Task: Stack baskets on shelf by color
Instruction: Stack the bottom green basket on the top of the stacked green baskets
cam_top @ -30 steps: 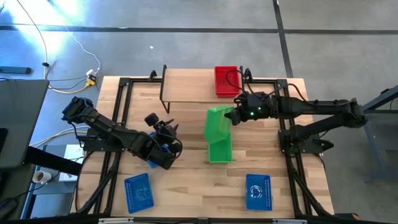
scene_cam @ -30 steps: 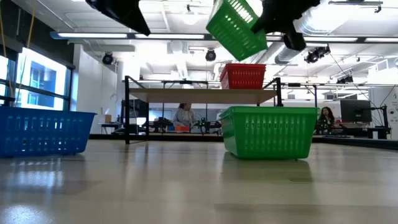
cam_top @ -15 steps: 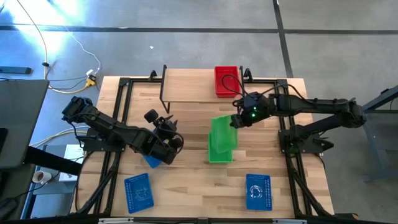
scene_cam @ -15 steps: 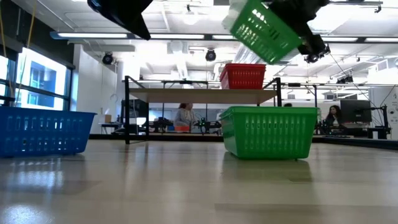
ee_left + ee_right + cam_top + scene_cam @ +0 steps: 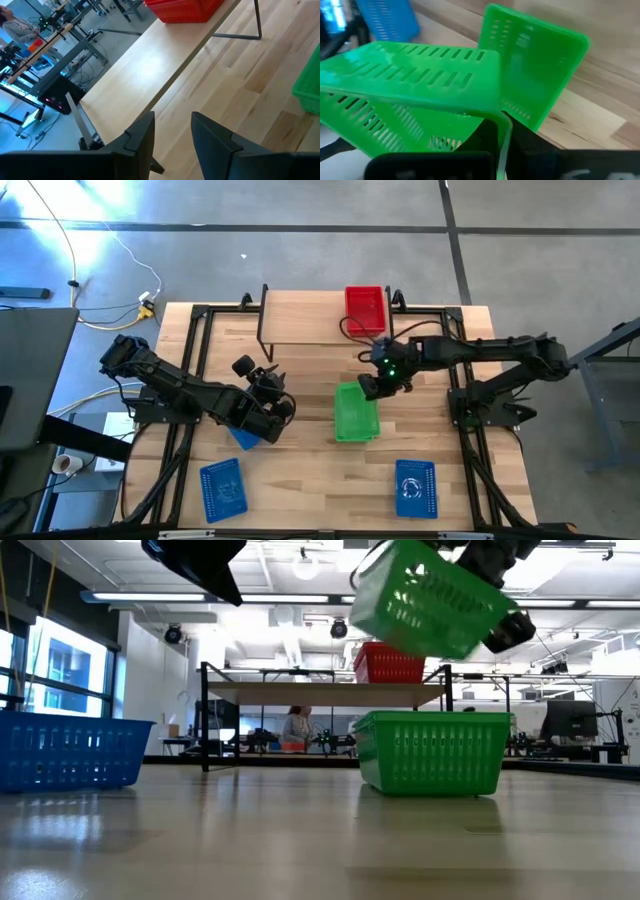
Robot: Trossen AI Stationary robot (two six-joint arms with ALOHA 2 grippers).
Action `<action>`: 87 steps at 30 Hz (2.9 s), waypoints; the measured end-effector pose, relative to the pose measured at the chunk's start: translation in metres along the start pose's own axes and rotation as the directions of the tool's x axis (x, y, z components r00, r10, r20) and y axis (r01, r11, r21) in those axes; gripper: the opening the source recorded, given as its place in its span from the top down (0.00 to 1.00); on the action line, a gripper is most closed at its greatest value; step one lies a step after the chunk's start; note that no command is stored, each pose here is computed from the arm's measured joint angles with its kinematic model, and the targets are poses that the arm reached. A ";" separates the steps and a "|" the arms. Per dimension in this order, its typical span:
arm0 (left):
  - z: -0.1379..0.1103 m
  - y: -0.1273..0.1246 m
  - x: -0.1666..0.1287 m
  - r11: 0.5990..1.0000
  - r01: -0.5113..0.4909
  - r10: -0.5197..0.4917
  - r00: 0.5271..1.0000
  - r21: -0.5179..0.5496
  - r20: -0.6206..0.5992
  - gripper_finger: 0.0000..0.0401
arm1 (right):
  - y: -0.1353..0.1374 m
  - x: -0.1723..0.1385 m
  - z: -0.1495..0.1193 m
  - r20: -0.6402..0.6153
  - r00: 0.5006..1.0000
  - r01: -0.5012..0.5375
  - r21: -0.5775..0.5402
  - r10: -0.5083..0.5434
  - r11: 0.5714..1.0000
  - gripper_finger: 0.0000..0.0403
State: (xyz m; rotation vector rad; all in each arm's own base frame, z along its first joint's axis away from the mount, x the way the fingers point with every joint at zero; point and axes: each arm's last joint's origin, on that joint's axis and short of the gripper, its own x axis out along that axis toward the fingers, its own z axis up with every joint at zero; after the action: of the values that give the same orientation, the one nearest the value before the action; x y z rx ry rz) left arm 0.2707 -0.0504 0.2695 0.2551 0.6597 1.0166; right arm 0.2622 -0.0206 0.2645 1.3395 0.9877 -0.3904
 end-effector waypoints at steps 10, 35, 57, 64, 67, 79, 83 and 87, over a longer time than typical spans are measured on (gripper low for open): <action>0.000 0.000 0.000 1.000 0.002 -0.002 1.000 0.000 -0.002 0.71 | -0.004 0.023 0.007 -0.062 0.996 0.072 0.080 -0.067 0.994 1.00; -0.001 -0.001 0.000 0.999 0.037 -0.036 0.999 0.018 -0.032 0.71 | -0.019 0.058 0.014 -0.160 0.964 0.244 0.219 -0.211 0.945 1.00; -0.001 -0.001 0.000 0.998 0.043 -0.042 0.998 0.043 -0.036 0.71 | -0.026 0.079 0.021 -0.220 0.947 0.288 0.260 -0.234 0.922 1.00; -0.001 -0.001 0.000 0.998 0.042 -0.041 0.999 0.044 -0.035 0.71 | -0.019 0.074 0.024 -0.219 0.949 0.272 0.206 -0.227 0.940 1.00; -0.001 -0.001 0.000 0.998 0.042 -0.041 0.999 0.043 -0.035 0.71 | -0.016 0.071 0.026 -0.227 0.951 0.255 0.191 -0.211 0.948 1.00; -0.001 -0.001 0.000 0.998 0.042 -0.040 0.999 0.044 -0.035 0.71 | -0.016 0.068 0.026 -0.199 0.946 0.297 0.203 -0.258 0.933 1.00; -0.001 -0.001 0.000 0.998 0.041 -0.040 0.999 0.044 -0.035 0.71 | -0.016 0.068 0.025 -0.220 0.944 0.290 0.197 -0.246 0.937 1.00; -0.001 -0.001 0.000 0.998 0.041 -0.040 0.999 0.044 -0.034 0.71 | -0.016 0.068 0.025 -0.230 0.943 0.285 0.178 -0.242 0.942 1.00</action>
State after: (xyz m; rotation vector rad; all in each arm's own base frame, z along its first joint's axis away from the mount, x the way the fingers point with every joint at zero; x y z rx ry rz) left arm 0.2709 -0.0512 0.2682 0.2631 0.7159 0.9698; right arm 0.2978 -0.0277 0.1996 1.4604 1.3369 -0.5825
